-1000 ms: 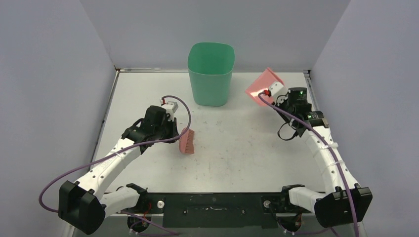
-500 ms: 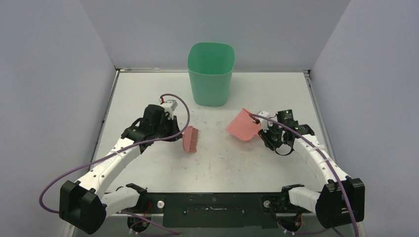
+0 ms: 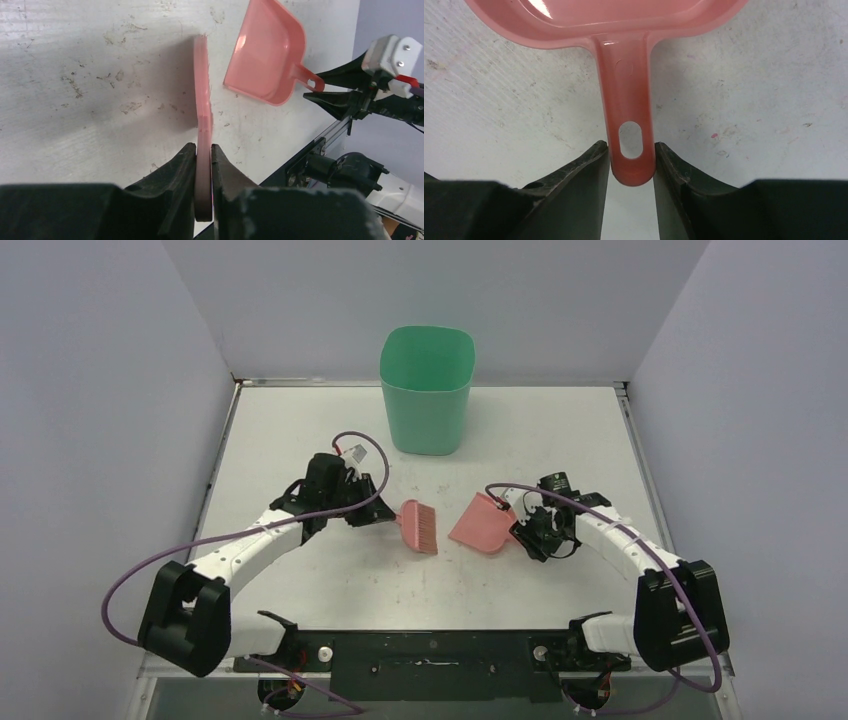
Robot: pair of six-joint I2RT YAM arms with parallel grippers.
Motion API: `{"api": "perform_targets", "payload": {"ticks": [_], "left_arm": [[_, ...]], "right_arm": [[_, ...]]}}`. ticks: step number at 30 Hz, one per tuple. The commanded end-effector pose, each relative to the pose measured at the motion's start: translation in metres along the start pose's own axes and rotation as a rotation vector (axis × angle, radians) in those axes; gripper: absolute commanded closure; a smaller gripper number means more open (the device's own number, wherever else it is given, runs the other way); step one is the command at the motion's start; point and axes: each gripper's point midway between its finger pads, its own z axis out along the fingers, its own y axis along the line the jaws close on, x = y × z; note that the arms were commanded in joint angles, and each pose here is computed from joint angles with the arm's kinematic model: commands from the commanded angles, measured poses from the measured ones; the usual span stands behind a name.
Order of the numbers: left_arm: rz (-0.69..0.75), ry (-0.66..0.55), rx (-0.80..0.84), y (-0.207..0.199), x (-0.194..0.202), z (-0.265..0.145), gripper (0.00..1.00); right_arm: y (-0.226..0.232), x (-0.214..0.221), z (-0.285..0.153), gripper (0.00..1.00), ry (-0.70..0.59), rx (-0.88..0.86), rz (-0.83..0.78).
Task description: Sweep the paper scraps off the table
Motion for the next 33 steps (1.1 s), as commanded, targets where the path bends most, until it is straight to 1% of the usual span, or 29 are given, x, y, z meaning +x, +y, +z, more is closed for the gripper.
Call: {"api": "perform_targets", "payload": {"ticks": [1,4,7,11,14,15,16,17,18,19,20,23,25,27,30,31,33], "left_arm": [[-0.089,-0.021,0.028,-0.006,-0.015,0.015,0.83],[-0.091,0.007,-0.070,0.012,-0.010,0.015,0.75],[-0.062,-0.012,-0.212,0.036,-0.010,0.005,0.68],[-0.010,0.004,-0.347,0.055,-0.009,-0.010,0.60],[0.056,-0.003,-0.464,0.070,-0.015,-0.025,0.56],[0.076,0.000,-0.491,0.073,-0.017,-0.029,0.53],[0.095,0.001,-0.519,0.075,-0.020,-0.033,0.35],[0.117,0.005,-0.541,0.077,-0.022,-0.037,0.06],[0.136,0.012,-0.559,0.078,-0.024,-0.041,0.02],[0.155,0.010,-0.578,0.078,-0.028,-0.045,0.03],[0.177,0.004,-0.588,0.078,-0.032,-0.048,0.03],[0.250,-0.049,-0.584,0.070,-0.050,-0.056,0.04],[0.284,-0.105,-0.574,0.062,-0.061,-0.062,0.04],[0.321,-0.180,-0.533,0.054,-0.070,-0.063,0.04],[0.353,-0.295,-0.454,0.044,-0.077,-0.068,0.04],[0.360,-0.319,-0.439,0.040,-0.079,-0.073,0.04],[0.374,-0.365,-0.422,0.034,-0.082,-0.082,0.04]], "right_arm": [[-0.009,-0.011,0.001,0.60,-0.035,0.051,0.000],[-0.014,-0.013,-0.006,0.51,-0.056,0.089,-0.001],[-0.019,-0.020,-0.021,0.44,-0.088,0.131,-0.009],[-0.035,-0.036,-0.050,0.26,-0.154,0.242,0.005],[-0.040,-0.046,-0.063,0.17,-0.205,0.283,0.019],[-0.041,-0.050,-0.066,0.15,-0.221,0.290,0.022],[-0.043,-0.055,-0.069,0.12,-0.242,0.300,0.036],[-0.046,-0.059,-0.071,0.07,-0.264,0.314,0.059],[-0.049,-0.065,-0.074,0.02,-0.289,0.327,0.076],[-0.051,-0.070,-0.077,0.09,-0.313,0.336,0.095],[-0.054,-0.077,-0.080,0.10,-0.344,0.350,0.114],[-0.064,-0.095,-0.090,0.10,-0.437,0.362,0.188],[-0.072,-0.107,-0.094,0.10,-0.474,0.367,0.202],[-0.077,-0.118,-0.098,0.10,-0.549,0.371,0.219],[-0.089,-0.127,-0.105,0.10,-0.691,0.424,0.360],[-0.094,-0.127,-0.107,0.10,-0.709,0.446,0.403],[-0.105,-0.122,-0.112,0.10,-0.700,0.503,0.486]]}}
